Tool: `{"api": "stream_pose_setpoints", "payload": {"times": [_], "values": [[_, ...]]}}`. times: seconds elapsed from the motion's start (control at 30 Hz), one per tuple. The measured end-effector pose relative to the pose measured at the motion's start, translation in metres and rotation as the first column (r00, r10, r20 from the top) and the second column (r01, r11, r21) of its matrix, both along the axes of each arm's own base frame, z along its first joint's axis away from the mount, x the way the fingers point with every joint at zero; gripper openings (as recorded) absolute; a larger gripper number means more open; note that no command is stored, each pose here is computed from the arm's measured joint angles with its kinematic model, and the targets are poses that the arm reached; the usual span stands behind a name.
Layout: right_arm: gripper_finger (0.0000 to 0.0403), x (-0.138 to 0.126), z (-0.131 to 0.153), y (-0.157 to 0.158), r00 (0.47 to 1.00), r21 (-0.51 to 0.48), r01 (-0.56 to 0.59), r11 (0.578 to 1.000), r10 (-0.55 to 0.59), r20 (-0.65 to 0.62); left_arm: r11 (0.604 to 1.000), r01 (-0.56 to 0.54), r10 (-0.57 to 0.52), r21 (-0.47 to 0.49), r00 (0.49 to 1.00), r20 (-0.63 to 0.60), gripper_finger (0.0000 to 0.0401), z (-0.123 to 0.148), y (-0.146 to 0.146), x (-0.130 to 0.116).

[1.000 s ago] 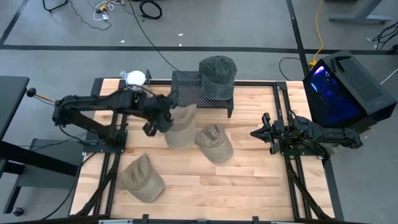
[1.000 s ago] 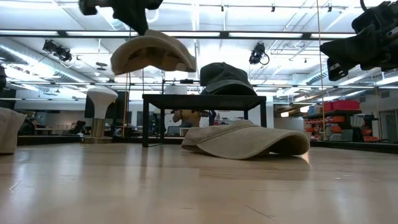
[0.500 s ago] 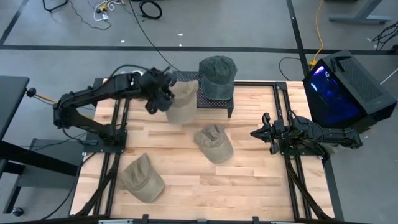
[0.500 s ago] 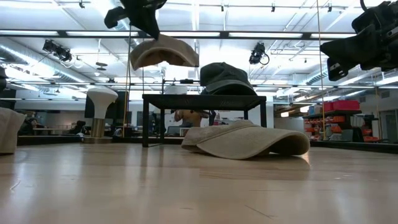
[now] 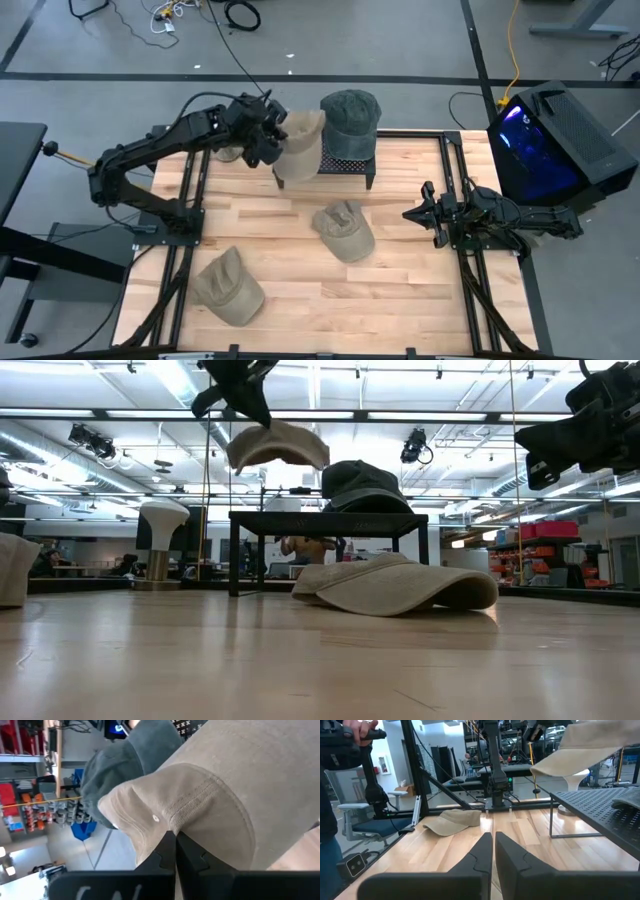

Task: Pick & Place hat
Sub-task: Put the middle brown cap on the shelf

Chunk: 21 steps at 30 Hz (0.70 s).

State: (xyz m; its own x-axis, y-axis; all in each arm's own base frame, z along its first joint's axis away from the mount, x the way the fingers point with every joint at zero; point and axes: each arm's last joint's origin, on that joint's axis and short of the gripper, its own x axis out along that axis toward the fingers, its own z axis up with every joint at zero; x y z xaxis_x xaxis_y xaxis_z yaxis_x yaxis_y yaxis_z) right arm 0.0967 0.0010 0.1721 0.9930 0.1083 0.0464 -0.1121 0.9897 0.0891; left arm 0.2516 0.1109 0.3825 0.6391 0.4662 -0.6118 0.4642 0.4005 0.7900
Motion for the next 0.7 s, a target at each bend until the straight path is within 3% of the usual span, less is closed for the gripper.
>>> {"api": "stream_pose_setpoints", "payload": {"times": [0.7], "values": [[0.0025, 0.0, 0.0, 0.0, 1.0, 0.0, 0.0, 1.0, 0.0, 0.001, 0.998, -0.05, 0.048, -0.026, 0.995, -0.087, 0.0002, -0.03, 0.041, 0.018]]}}
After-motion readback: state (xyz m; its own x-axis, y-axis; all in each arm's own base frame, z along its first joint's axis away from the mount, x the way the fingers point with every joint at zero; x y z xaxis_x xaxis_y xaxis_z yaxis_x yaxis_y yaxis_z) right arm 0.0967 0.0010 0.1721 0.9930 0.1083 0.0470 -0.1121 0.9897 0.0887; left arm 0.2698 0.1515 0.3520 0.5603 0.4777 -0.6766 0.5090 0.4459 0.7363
